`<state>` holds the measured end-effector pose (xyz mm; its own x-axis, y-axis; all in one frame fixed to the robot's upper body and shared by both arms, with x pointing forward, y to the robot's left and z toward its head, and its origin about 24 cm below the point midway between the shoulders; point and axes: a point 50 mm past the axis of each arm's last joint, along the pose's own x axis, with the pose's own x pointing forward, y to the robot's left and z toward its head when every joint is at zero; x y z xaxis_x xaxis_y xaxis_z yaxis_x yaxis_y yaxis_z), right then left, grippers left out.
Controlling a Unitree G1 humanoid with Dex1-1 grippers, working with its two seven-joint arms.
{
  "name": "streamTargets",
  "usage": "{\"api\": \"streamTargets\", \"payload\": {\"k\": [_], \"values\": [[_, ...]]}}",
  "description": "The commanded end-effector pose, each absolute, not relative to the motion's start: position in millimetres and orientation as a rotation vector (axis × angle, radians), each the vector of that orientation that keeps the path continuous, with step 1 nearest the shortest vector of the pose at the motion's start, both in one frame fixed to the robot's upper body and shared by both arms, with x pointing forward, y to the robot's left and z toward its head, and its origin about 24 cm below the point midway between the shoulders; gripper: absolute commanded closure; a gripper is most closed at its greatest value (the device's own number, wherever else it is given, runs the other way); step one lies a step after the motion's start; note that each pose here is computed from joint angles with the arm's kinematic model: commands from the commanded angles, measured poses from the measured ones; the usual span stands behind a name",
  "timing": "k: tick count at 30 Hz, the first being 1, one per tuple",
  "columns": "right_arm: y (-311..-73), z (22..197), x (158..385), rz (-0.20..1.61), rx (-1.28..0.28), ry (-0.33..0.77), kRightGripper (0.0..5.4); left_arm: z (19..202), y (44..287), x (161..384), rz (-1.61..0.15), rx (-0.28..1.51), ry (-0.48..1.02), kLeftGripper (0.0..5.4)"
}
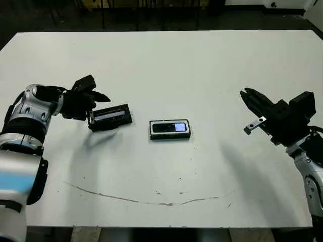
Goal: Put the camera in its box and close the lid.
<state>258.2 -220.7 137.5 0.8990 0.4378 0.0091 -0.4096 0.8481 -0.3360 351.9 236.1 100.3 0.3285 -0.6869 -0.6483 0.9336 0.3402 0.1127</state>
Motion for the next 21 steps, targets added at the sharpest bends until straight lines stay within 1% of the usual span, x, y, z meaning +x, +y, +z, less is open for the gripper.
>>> {"api": "streamTargets", "payload": {"k": [1, 11, 13, 16, 19, 21], "values": [[-223.1, 132.1, 256.6, 0.446, -0.341, -0.056, 5.40, 95.8, 240.7, 350.0, -1.114, 0.543, 0.602, 0.01], [-222.2, 133.0, 255.5, 0.450, -0.363, -0.050, 5.40, 86.4, 255.2, 342.4, -1.074, 0.523, 0.656, 0.01], [-222.6, 133.1, 255.6, 0.451, -0.367, -0.045, 5.40, 85.7, 258.2, 341.3, -1.064, 0.569, 0.648, 0.01], [-223.1, 132.5, 255.7, 0.453, -0.369, -0.045, 5.40, 85.6, 263.7, 339.2, -1.048, 0.587, 0.649, 0.01], [-224.1, 131.3, 256.2, 0.463, -0.364, -0.054, 5.40, 83.9, 270.0, 336.3, -1.026, 0.558, 0.668, 0.01], [-224.4, 130.2, 256.2, 0.462, -0.353, -0.045, 5.40, 82.7, 275.2, 334.0, -1.005, 0.530, 0.682, 0.21]]}}
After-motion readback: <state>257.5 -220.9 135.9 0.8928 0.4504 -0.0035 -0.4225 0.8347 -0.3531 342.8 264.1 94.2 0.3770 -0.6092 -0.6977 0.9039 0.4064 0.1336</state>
